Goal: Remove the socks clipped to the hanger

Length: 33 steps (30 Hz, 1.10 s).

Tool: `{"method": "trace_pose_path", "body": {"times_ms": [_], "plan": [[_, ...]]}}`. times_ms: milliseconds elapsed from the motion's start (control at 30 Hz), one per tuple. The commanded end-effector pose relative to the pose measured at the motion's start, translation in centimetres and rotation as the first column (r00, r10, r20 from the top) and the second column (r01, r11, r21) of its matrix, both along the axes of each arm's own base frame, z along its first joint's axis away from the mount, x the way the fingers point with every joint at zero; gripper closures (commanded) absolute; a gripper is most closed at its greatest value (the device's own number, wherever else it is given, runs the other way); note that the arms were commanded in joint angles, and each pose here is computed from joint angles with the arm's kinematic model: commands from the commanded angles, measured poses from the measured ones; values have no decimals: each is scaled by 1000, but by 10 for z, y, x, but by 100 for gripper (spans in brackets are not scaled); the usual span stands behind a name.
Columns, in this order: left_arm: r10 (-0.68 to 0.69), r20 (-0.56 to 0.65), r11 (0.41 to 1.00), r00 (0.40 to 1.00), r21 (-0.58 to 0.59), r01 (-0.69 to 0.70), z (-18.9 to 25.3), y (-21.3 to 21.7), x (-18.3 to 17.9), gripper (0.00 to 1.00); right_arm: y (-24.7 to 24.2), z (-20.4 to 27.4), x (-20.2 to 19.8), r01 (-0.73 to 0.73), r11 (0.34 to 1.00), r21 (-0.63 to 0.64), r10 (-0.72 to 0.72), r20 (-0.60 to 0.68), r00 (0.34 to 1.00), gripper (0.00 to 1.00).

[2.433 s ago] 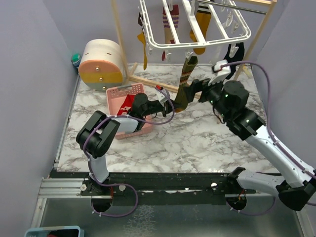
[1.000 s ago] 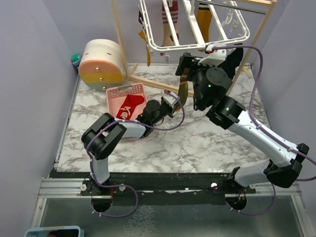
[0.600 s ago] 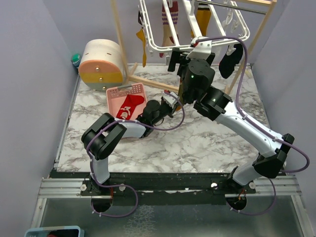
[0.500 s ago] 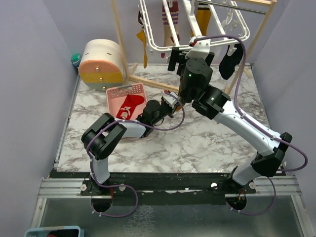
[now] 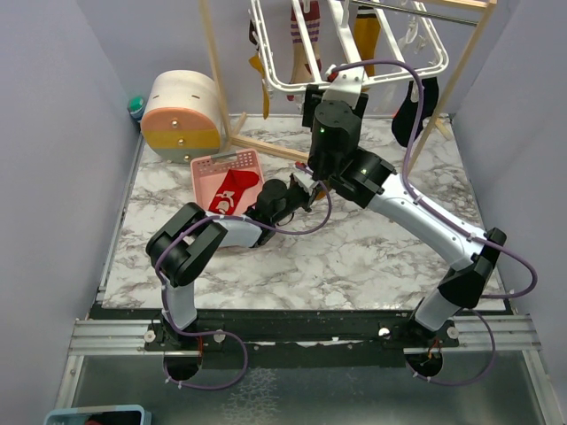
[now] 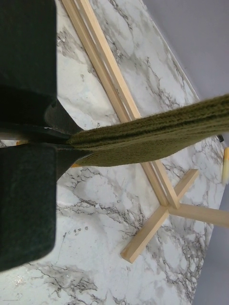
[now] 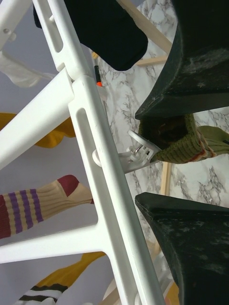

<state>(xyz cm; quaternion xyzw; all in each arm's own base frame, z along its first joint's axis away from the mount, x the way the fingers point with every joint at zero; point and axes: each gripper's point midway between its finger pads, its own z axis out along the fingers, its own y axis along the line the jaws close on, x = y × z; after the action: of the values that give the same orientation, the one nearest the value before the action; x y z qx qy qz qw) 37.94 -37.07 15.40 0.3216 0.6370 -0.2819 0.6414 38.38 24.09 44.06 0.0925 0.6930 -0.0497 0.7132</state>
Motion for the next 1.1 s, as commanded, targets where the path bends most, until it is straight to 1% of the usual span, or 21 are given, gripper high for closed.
{"method": "trace_pose_path", "body": {"times_ms": [0,167,333,433,467,500,567,600,633,867,1067], "plan": [[-38,3,999,999,14,38,-2,-6,-6,100,-6,9,-3,42,999,25,-43,18,999,37],[-40,3,999,999,14,40,-2,-6,-5,100,-8,10,-5,43,999,33,-44,24,999,51],[-33,12,999,999,23,33,-2,-4,-5,100,-10,11,-6,45,998,35,-46,25,999,58],[-30,18,999,999,25,29,-1,-3,-5,100,-10,11,-7,45,998,34,-46,24,999,65],[-27,18,999,999,26,27,-1,-2,-5,100,-11,11,-7,44,998,35,-45,25,999,69],[-26,20,999,999,26,25,-1,-2,-5,100,-10,11,-7,39,999,33,-40,24,999,76],[-24,25,999,999,30,23,0,-1,-5,100,-8,10,-7,27,999,29,-27,23,999,88],[-23,28,999,999,31,22,0,-1,-4,100,-8,11,-7,21,999,29,-21,23,1000,97],[-21,30,999,999,32,20,1,0,-4,100,-8,11,-7,16,999,28,-16,22,1000,99],[-1,45,999,999,36,-1,6,5,-4,100,-6,13,-8,-6,999,36,5,24,1000,99],[71,51,997,996,36,-73,12,24,-4,100,-6,17,-10,-20,999,48,19,29,999,99]]}}
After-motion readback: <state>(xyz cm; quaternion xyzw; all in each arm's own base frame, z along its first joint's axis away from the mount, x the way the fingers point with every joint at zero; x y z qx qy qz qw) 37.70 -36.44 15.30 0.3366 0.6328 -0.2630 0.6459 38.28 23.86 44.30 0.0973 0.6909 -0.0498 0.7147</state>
